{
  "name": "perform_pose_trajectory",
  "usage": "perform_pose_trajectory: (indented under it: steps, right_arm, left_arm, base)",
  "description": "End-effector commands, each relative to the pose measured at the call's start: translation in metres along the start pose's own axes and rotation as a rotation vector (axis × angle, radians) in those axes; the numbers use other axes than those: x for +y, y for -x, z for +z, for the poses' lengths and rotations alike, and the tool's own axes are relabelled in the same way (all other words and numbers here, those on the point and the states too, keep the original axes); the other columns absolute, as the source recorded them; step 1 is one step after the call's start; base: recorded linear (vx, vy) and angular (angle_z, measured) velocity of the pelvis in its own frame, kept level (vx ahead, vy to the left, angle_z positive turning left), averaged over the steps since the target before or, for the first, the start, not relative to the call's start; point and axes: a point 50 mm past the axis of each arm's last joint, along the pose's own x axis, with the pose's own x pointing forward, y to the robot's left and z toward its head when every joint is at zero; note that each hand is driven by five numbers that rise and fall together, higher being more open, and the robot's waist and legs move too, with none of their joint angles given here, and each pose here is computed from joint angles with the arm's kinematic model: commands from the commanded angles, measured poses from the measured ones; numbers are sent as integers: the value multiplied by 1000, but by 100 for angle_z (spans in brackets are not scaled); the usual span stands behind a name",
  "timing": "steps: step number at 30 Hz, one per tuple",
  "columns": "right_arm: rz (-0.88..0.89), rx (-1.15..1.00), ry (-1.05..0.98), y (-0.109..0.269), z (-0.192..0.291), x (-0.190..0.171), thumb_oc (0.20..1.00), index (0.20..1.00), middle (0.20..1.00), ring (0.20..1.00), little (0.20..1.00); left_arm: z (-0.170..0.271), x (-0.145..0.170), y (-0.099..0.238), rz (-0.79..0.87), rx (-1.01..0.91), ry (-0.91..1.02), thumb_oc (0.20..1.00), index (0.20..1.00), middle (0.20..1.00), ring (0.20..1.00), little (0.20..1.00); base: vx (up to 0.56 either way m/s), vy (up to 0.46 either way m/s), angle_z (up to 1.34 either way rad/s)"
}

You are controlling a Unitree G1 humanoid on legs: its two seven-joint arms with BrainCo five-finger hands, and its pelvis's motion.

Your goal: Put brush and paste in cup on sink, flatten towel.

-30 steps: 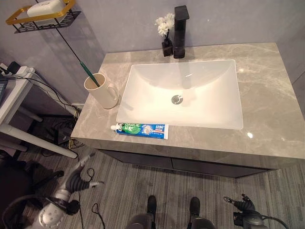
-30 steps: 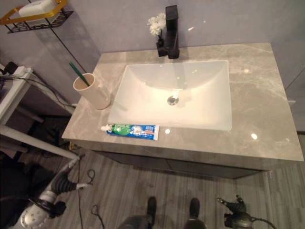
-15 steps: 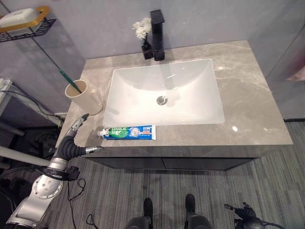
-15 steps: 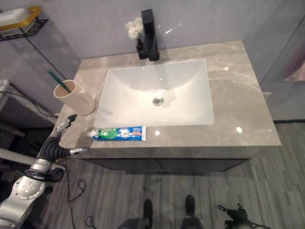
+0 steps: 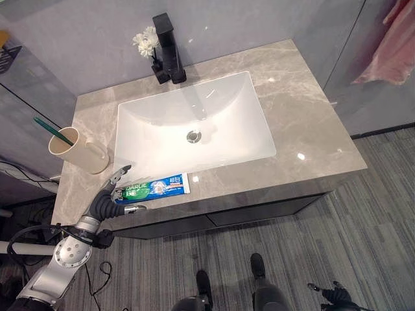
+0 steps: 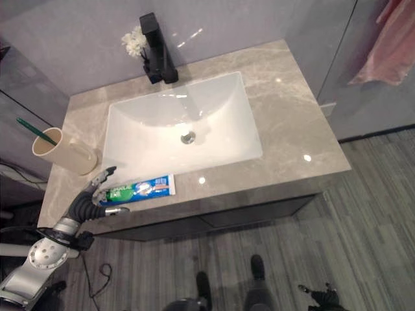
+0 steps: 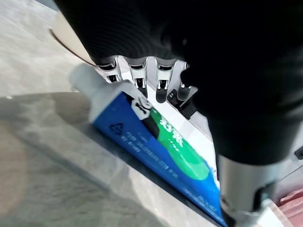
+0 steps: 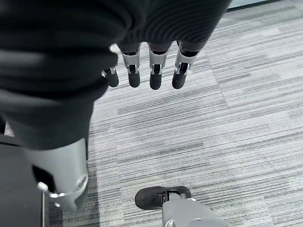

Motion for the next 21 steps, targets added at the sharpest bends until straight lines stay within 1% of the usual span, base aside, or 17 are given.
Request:
perform_pose_trajectory:
  steps: [1,5,10,17,18,19,20,21]
  right_arm:
    - [-20,-44,-41,-2,15,1,1000,1000,1000,1000,1000]
    - [-10,-72,-42,-2,21,4,1000,1000,1000,1000,1000]
    - [25,-151,-21,-1,37,14,1000,1000,1000,1000,1000]
    - [36,-193,-9,0,45,18,1000,1000,1000,1000,1000]
    - [35,-188,-8,0,44,17,1000,1000,1000,1000,1000]
    - [33,-184,-7,0,43,17,1000,1000,1000,1000,1000]
    - [33,-183,-7,0,43,17,1000,1000,1000,1000,1000]
    - [32,-178,-6,0,41,17,1000,1000,1000,1000,1000]
  left_arm:
    - [9,7,-17,38,-65,-24,1000,1000,1000,1000,1000]
    - [8,4,-19,25,-61,-44,1000,1000,1000,1000,1000]
    - [10,2,-25,-2,-80,-148,1000,1000,1000,1000,1000]
    - [5,-1,-24,-16,-61,-159,1000,1000,1000,1000,1000]
    - [5,-2,-25,-16,-62,-156,950,950,950,950,950]
    - [4,-2,-25,-14,-58,-155,875,875,875,875,875]
    - [4,-2,-25,-14,-58,-155,846,846,846,846,846]
    - [4,-3,-25,-16,-57,-157,768,768,768,768,768]
  base:
    - [19,-14,-13]
    - [6,-4,-2]
    - [0,0,0]
    - [6,-8,2]
    - [0,0,0]
    - [0,0,0]
    - [0,0,0]
    - [0,0,0]
